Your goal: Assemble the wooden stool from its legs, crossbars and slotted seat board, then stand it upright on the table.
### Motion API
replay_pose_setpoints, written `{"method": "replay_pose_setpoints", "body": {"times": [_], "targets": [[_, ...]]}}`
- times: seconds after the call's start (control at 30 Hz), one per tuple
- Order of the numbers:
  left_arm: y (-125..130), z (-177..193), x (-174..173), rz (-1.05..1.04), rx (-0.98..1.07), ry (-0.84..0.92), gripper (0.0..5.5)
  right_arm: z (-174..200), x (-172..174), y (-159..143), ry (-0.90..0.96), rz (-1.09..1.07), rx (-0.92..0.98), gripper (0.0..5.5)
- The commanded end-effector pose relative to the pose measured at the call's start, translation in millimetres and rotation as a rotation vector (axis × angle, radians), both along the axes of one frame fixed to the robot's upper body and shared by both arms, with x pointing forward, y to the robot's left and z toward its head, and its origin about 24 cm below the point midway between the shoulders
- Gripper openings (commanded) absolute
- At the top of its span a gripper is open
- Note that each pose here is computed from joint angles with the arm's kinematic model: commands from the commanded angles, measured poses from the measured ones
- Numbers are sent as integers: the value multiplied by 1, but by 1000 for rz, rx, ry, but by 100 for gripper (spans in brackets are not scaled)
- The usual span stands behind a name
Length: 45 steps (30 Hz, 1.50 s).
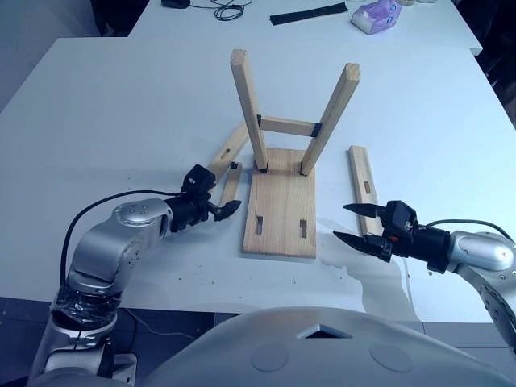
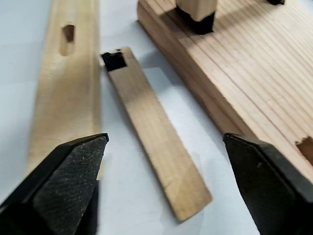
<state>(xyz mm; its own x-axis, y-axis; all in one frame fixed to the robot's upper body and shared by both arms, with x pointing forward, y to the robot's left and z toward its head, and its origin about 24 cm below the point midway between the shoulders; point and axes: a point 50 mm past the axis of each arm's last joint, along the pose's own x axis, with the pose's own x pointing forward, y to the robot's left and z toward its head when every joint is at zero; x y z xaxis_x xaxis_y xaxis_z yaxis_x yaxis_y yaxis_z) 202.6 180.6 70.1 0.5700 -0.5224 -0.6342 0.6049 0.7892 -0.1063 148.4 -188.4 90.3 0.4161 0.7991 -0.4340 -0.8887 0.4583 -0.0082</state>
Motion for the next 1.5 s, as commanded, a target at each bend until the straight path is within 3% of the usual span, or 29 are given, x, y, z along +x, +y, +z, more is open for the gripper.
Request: {"method": "replay_pose_setpoints", "body": {"times": [0.03, 0.43, 1.13, 1.5], "targets": [[2, -5, 2, 19, 37, 6, 435, 0, 0, 1, 5, 1, -6, 299], [-2, -22, -9, -6, 62, 103, 435, -1, 0, 4, 13, 18, -7, 299], [19, -29, -6, 4, 103, 123, 143, -4, -6, 9, 20, -16, 0, 299], [24, -1, 23, 49, 97, -31, 134, -3, -4, 7, 1, -60, 4, 299]]}}
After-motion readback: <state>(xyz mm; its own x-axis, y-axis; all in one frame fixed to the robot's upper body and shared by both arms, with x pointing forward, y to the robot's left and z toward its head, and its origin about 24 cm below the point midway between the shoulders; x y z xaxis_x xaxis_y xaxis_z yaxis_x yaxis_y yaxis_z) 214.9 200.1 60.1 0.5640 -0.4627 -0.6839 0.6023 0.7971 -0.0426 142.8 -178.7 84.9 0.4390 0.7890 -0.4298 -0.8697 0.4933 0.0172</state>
